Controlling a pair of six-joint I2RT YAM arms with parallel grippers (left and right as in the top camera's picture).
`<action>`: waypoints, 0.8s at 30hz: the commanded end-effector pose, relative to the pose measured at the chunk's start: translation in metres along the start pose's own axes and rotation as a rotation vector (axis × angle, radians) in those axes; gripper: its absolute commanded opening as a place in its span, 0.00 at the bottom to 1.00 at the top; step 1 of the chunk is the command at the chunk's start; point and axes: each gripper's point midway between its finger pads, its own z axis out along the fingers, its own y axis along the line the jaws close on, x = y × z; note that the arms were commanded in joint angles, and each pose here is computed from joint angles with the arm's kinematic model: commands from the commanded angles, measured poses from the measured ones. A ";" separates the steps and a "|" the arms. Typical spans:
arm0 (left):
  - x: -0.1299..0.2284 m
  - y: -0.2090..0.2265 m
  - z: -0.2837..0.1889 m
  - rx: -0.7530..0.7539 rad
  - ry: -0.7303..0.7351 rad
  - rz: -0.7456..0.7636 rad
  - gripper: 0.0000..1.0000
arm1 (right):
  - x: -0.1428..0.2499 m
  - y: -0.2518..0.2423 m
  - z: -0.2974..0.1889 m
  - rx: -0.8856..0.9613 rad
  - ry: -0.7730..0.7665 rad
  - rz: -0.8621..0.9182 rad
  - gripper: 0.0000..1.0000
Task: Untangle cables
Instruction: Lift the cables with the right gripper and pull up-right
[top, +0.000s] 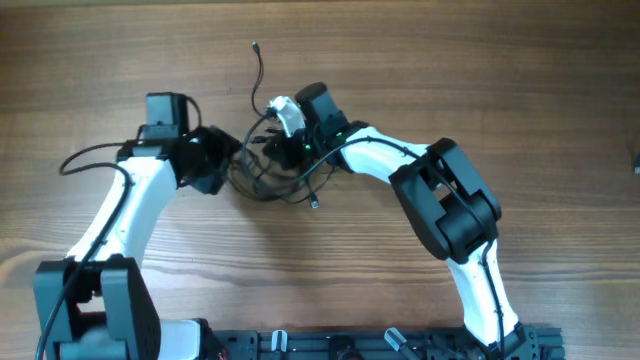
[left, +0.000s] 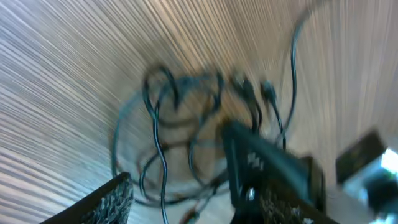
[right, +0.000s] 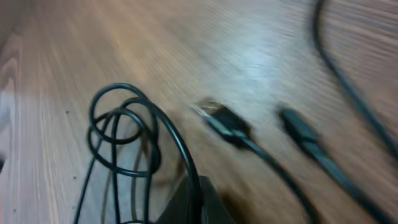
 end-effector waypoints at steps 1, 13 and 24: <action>0.043 -0.021 0.006 0.037 0.092 0.126 0.66 | -0.033 -0.012 -0.036 0.042 -0.064 0.105 0.04; 0.079 -0.069 0.010 0.180 0.163 0.035 0.61 | -0.091 0.057 -0.155 0.105 -0.174 0.023 0.04; 0.070 -0.053 0.018 0.075 0.027 0.056 0.53 | -0.111 0.065 -0.202 0.249 -0.260 -0.079 0.04</action>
